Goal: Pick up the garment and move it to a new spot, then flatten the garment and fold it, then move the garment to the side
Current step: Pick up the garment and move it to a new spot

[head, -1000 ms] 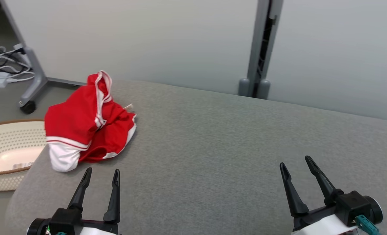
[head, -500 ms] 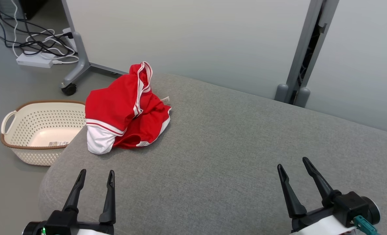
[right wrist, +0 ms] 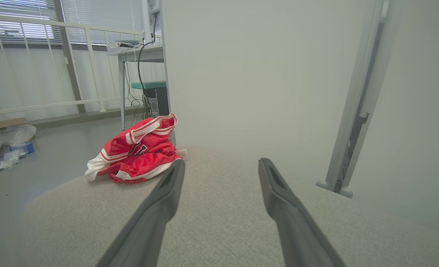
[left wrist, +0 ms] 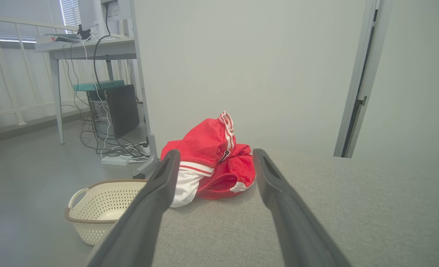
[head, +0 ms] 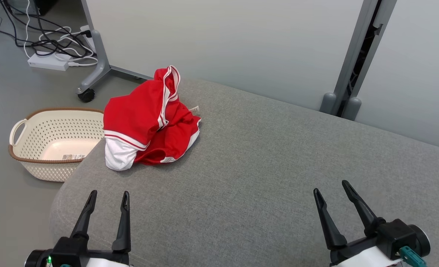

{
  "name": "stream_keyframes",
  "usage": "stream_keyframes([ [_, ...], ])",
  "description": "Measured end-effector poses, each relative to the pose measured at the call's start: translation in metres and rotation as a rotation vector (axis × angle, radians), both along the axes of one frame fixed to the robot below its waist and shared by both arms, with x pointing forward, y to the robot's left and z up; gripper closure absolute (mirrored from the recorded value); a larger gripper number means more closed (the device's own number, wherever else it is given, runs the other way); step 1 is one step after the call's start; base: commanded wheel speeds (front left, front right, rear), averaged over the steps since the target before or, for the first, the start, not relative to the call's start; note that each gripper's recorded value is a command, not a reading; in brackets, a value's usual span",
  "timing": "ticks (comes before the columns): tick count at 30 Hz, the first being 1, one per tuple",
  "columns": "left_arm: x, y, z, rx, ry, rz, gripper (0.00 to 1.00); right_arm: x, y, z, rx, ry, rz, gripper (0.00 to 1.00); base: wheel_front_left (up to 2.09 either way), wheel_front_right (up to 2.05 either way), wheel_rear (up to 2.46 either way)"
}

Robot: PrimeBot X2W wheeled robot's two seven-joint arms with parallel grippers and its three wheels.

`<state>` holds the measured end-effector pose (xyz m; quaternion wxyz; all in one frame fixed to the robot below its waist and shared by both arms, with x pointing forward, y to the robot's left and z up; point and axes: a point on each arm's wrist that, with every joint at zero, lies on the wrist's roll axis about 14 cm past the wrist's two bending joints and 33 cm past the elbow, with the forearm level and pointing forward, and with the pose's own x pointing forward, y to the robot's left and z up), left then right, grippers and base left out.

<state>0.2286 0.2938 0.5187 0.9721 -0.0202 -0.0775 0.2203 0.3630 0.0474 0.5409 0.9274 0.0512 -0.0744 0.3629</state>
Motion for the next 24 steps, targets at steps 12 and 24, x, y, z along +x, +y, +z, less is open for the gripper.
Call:
stream_keyframes([
  [12, 0.040, 0.016, 0.009, -0.006, 0.002, 0.012, 0.00, 0.016, 0.002, -0.028, -0.054, 0.037, 0.001, 0.00, 0.00, 0.00, 0.00],
  [24, 0.129, 0.045, 0.015, 0.036, 0.036, 0.014, 0.00, 0.056, -0.003, -0.068, -0.091, 0.091, -0.034, 0.00, 0.00, 0.00, 0.00],
])
